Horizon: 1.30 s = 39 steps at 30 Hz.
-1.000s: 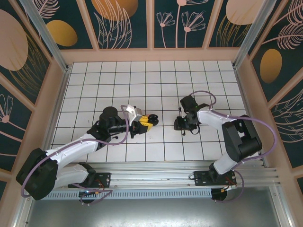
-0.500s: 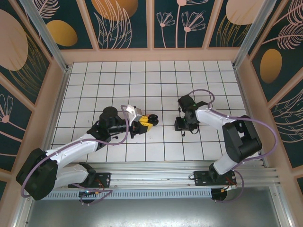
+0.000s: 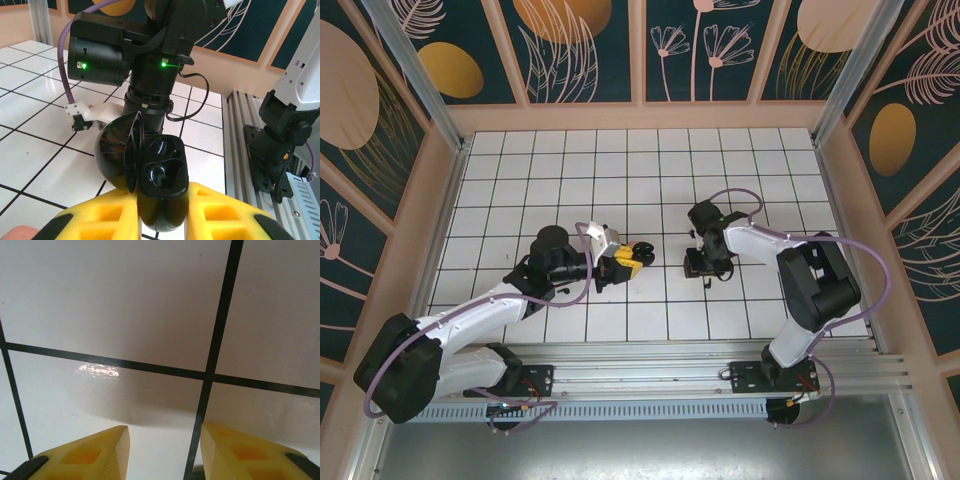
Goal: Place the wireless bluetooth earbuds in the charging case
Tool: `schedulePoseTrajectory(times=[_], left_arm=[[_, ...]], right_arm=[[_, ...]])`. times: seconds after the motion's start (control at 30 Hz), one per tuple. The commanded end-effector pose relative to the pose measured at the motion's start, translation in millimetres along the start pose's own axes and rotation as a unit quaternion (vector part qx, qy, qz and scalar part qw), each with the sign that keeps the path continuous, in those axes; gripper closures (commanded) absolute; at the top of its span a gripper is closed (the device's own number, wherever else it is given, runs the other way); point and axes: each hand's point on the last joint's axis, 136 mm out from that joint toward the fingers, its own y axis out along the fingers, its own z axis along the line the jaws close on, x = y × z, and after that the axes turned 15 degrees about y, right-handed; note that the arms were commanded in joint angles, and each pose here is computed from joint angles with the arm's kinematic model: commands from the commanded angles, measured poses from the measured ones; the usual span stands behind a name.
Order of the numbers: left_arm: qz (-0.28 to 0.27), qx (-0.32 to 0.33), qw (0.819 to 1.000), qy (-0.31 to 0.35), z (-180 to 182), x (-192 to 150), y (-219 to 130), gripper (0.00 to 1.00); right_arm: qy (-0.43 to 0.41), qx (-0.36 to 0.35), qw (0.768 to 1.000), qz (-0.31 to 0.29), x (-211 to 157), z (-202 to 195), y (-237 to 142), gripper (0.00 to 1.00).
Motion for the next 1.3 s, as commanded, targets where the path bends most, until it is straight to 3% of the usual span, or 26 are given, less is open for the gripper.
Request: schedulePoseTrajectory(times=[0.0, 0.8, 0.97, 1.27], left_arm=[[-0.017, 0.003, 1.000, 0.020, 1.3, 18.4, -0.9, 0.78], [-0.019, 0.001, 1.000, 0.019, -0.5, 19.9, -2.4, 0.77], [-0.018, -0.002, 1.000, 0.018, -0.4, 19.4, -1.6, 0.78], [-0.019, -0.001, 1.000, 0.019, -0.4, 20.5, -2.2, 0.77]], right_arm=[[0.000, -0.020, 1.000, 0.010, -4.0, -7.5, -1.1, 0.58], [0.040, -0.047, 0.996, 0.064, -48.0, -24.5, -3.6, 0.58], [0.039, -0.047, 0.997, 0.052, -44.1, -23.1, -5.1, 0.63], [0.027, -0.064, 0.997, 0.020, -24.5, -23.8, -14.5, 0.63]])
